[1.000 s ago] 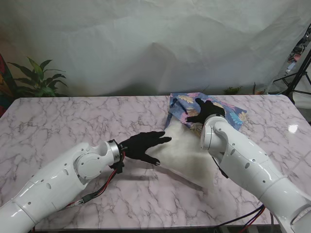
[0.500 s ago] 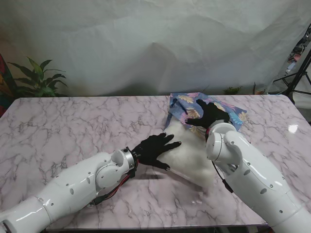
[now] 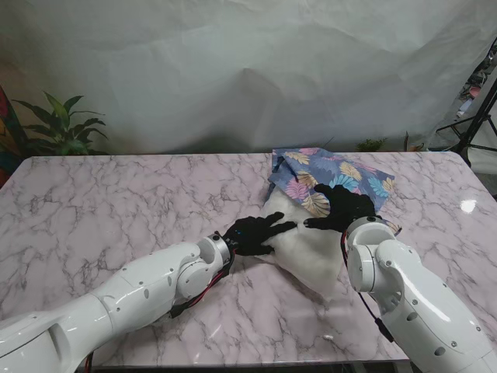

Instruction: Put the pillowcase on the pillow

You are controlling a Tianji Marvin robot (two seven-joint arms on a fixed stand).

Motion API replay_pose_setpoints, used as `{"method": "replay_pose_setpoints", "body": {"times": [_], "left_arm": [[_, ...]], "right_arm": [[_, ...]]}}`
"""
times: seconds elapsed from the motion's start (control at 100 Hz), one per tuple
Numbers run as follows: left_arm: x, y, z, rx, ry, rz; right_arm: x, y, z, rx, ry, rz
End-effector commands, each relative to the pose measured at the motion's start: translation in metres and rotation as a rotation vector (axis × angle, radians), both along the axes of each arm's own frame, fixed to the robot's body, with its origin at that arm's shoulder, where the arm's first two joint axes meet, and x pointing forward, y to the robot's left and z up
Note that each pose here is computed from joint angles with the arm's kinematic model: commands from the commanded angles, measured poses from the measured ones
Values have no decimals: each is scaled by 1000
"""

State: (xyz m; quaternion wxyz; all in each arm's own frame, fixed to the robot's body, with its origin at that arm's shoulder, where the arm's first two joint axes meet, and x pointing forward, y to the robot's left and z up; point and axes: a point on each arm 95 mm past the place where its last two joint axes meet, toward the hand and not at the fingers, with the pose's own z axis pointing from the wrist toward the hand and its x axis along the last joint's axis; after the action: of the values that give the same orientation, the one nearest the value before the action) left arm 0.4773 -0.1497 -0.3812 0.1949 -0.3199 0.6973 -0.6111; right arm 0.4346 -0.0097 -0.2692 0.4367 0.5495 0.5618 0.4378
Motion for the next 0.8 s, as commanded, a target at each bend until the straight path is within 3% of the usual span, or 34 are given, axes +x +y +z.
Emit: {"method": "replay_pose_setpoints", "body": {"times": [0.0,0.2,0.5,0.79], "left_arm": [[2,-2,-3,-23,19,-2],[8,6,1,-89,-15,-19],[9,25,4,-160,-30,-78],[8,38,3,-167,-49,-104]], "right_arm": [[0,-3,-10,-4,19,-6],[18,3,-18,-30,-36,21],[64,30,-6,-76,-150,107],[81,40,-16,-75,-82,179]]}}
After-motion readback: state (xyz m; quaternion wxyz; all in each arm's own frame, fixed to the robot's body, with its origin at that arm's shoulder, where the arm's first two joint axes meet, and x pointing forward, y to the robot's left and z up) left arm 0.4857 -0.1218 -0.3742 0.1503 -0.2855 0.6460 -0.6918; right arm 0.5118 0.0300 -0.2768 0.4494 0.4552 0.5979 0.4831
